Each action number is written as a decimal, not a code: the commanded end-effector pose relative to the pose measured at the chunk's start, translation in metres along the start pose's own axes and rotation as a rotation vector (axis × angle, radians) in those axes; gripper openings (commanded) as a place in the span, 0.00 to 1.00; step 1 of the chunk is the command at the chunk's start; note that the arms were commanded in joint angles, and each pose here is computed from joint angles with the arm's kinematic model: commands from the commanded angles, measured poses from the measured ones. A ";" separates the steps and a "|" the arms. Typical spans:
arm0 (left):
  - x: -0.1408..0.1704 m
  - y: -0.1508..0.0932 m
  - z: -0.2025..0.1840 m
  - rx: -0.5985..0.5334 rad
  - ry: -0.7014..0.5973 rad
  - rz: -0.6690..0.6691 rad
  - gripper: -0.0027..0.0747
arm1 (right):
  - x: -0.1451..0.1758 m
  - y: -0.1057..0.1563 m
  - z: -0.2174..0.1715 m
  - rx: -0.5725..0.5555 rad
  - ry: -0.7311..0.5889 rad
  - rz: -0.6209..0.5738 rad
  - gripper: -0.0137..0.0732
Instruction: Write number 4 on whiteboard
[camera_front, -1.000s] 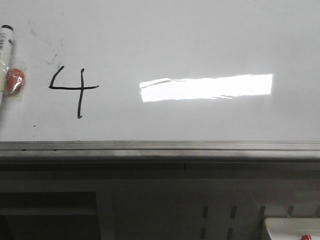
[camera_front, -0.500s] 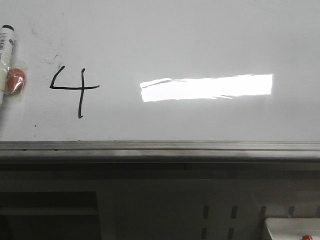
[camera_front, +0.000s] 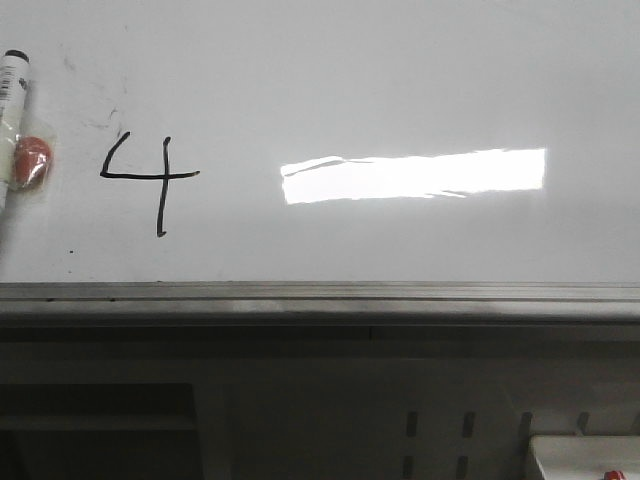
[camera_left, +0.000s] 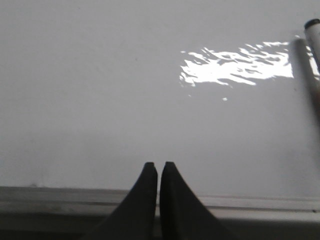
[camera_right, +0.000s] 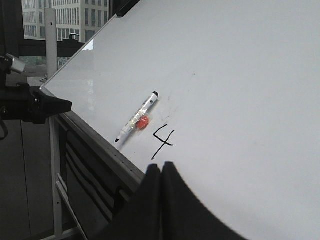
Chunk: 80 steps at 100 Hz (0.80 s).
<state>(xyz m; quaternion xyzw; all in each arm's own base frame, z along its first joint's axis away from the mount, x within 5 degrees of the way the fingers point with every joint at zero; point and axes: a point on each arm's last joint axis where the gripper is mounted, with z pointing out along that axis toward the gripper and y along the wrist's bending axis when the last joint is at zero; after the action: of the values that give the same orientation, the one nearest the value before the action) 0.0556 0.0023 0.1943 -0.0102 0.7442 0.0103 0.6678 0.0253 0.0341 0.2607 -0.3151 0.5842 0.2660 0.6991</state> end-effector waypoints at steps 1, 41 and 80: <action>0.001 0.001 0.000 -0.017 -0.094 -0.011 0.01 | -0.015 -0.004 -0.002 0.044 -0.094 -0.009 0.08; 0.019 0.001 0.000 -0.022 0.110 -0.074 0.01 | -0.015 -0.004 -0.002 0.044 -0.094 -0.009 0.08; 0.019 0.001 0.000 -0.022 0.110 -0.074 0.01 | -0.015 -0.004 -0.002 0.044 -0.094 -0.009 0.08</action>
<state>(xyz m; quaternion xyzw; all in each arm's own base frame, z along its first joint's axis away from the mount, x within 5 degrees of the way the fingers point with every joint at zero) 0.0532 0.0032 0.1811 -0.0437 0.7900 -0.0017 0.6116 0.0253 0.0341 0.2607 -0.3151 0.5842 0.2660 0.6991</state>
